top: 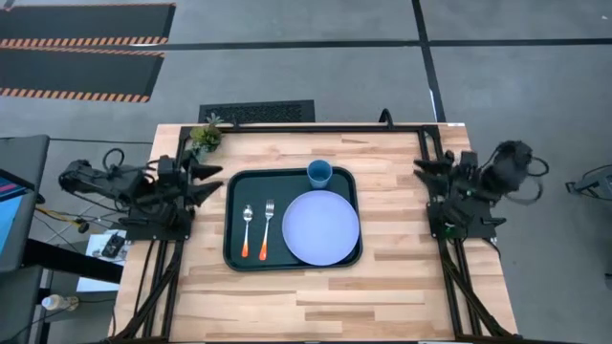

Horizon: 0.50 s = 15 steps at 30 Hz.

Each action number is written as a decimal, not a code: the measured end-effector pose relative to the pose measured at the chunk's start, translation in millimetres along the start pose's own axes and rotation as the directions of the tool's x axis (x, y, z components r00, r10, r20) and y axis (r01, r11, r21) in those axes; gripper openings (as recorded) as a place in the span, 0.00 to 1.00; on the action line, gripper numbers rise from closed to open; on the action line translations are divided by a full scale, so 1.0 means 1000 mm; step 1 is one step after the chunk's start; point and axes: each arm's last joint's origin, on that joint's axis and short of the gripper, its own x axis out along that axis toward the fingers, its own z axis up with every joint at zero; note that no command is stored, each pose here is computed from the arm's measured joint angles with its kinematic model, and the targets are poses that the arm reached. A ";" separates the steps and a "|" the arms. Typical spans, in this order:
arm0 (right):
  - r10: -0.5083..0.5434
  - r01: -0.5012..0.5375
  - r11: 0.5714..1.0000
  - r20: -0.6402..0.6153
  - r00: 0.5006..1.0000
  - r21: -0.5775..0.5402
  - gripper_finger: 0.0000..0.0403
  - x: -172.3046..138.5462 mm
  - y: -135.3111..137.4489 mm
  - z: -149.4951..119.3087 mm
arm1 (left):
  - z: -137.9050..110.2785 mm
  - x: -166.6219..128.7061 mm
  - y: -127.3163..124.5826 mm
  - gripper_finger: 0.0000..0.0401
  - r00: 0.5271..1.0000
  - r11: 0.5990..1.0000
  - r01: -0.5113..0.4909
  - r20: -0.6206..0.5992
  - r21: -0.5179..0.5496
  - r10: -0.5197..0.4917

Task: Pick and place plate/cup/fork/spoon on tray
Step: Return to Home Position

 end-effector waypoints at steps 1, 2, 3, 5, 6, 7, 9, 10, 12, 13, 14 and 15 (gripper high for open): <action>0.020 -0.021 0.999 0.036 0.999 0.030 0.56 -0.004 -0.007 0.003 | -0.003 -0.005 0.004 0.55 1.000 1.000 0.001 0.010 -0.008 -0.001; 0.064 -0.069 0.995 0.078 0.995 0.067 0.56 -0.009 -0.016 0.010 | -0.004 -0.011 0.008 0.55 1.000 1.000 0.007 0.029 -0.024 -0.006; 0.134 -0.147 0.984 0.129 0.983 0.101 0.56 -0.015 -0.024 0.019 | -0.005 -0.017 0.011 0.55 0.999 0.999 0.015 0.052 -0.038 -0.013; 0.289 -0.318 0.944 0.246 0.925 0.086 0.56 -0.022 -0.025 0.039 | -0.005 -0.028 0.019 0.55 0.995 0.998 0.031 0.097 -0.061 -0.025; 0.376 -0.398 0.917 0.283 0.882 0.022 0.56 -0.025 -0.024 0.048 | -0.006 -0.033 0.021 0.55 0.992 0.996 0.054 0.116 -0.070 -0.046; 0.505 -0.510 0.858 0.284 0.815 -0.062 0.56 -0.029 -0.023 0.054 | -0.008 -0.037 0.024 0.55 0.989 0.994 0.080 0.126 -0.070 -0.071; 0.676 -0.671 0.731 0.269 0.686 -0.128 0.56 -0.035 -0.020 0.068 | -0.011 -0.045 0.029 0.55 0.981 0.990 0.122 0.159 -0.076 -0.108; 0.672 -0.665 0.737 0.234 0.703 -0.118 0.56 -0.034 -0.019 0.068 | -0.015 -0.049 0.032 0.55 0.981 0.989 0.131 0.152 -0.072 -0.119; 0.597 -0.589 0.802 0.135 0.791 -0.096 0.56 -0.024 -0.008 0.057 | -0.024 -0.049 0.034 0.55 0.988 0.992 0.112 0.110 -0.062 -0.104; 0.567 -0.559 0.823 0.083 0.820 -0.100 0.56 -0.020 -0.004 0.047 | -0.030 -0.047 0.035 0.55 0.996 0.997 0.067 0.061 -0.038 -0.065; 0.539 -0.533 0.836 0.017 0.842 -0.130 0.56 -0.016 -0.001 0.033 | -0.036 -0.047 0.036 0.55 0.999 0.999 0.049 0.016 -0.021 -0.048; 0.537 -0.532 0.836 -0.003 0.844 -0.133 0.56 -0.014 0.002 0.027 | -0.039 -0.046 0.037 0.55 0.999 0.998 0.044 -0.012 -0.052 -0.044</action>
